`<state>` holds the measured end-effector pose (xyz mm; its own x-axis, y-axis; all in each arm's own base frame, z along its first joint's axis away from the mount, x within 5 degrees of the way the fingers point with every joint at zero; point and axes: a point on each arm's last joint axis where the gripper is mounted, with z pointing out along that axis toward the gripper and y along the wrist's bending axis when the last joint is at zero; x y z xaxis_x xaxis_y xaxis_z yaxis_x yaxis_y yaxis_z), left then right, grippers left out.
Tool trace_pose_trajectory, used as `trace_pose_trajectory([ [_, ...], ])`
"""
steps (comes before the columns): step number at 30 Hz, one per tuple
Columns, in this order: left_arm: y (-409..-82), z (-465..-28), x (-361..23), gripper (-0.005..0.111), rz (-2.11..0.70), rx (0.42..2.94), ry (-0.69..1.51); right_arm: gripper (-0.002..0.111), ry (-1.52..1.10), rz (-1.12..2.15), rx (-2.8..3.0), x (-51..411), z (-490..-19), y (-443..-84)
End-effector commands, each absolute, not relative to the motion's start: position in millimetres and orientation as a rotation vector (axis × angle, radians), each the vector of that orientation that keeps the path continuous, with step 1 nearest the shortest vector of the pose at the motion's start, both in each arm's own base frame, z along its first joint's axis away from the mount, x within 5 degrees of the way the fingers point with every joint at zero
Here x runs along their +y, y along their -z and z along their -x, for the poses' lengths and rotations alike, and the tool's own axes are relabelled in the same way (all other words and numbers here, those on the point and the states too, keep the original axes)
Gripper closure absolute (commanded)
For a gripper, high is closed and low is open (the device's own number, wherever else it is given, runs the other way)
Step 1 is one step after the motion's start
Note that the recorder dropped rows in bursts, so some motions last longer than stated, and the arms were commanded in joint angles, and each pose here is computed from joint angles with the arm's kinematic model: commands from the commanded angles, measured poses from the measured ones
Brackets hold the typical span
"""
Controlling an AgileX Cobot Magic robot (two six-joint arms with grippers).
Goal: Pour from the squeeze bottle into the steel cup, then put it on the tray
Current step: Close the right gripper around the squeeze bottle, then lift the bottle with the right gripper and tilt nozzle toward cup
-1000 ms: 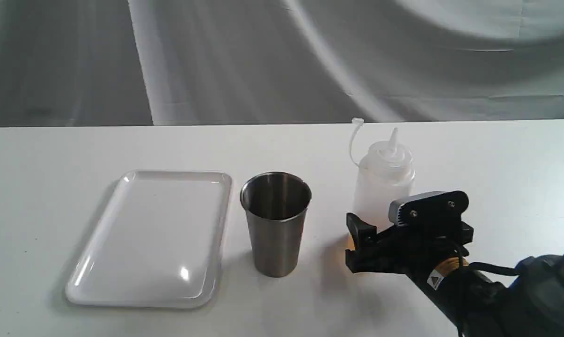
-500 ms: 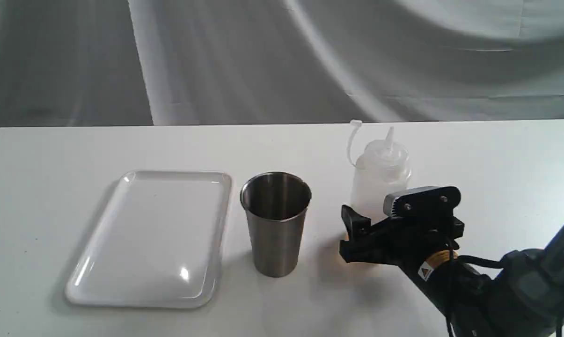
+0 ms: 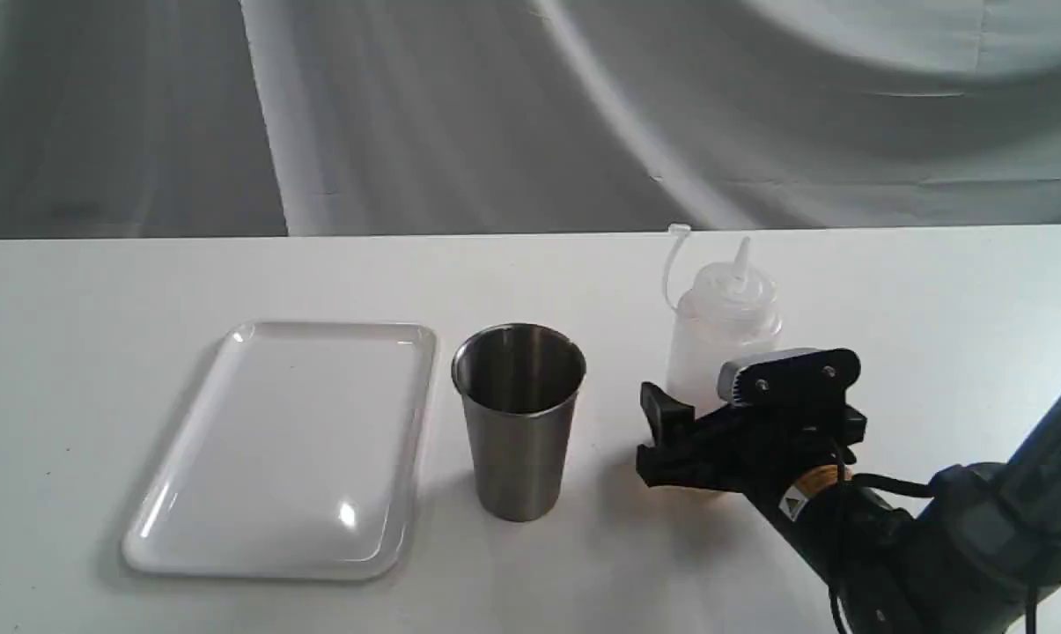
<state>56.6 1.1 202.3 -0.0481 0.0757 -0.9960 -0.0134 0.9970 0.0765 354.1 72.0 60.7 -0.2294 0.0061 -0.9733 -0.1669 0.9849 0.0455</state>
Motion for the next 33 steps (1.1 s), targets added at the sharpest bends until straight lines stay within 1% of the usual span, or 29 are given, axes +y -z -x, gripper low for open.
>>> trace_pose_trajectory([
  [1,-201,-56,1,0.098,-0.052,1.616,-0.068,0.033,-0.169,0.130,1.783,72,-362,-64],
  [7,-201,-56,1,0.098,-0.052,1.616,-0.068,0.034,-0.170,0.129,1.775,72,-362,-65],
  [13,-201,-56,1,0.098,-0.048,1.616,-0.065,0.041,-0.173,0.137,1.775,72,-362,-65],
  [16,-201,-56,1,0.098,-0.048,1.616,-0.065,0.050,-0.173,0.137,1.775,72,-362,-65],
  [23,-201,-56,1,0.098,-0.050,1.616,-0.067,0.085,-0.173,0.137,1.775,72,-362,-65],
  [26,-201,-56,1,0.098,-0.050,1.616,-0.067,0.096,-0.173,0.137,1.756,72,-362,-70],
  [30,-201,-56,1,0.098,-0.050,1.616,-0.067,0.103,-0.141,0.174,1.700,72,-362,-91],
  [33,-201,-56,1,0.098,-0.050,1.616,-0.067,0.104,-0.108,0.193,1.675,70,-358,-107],
])
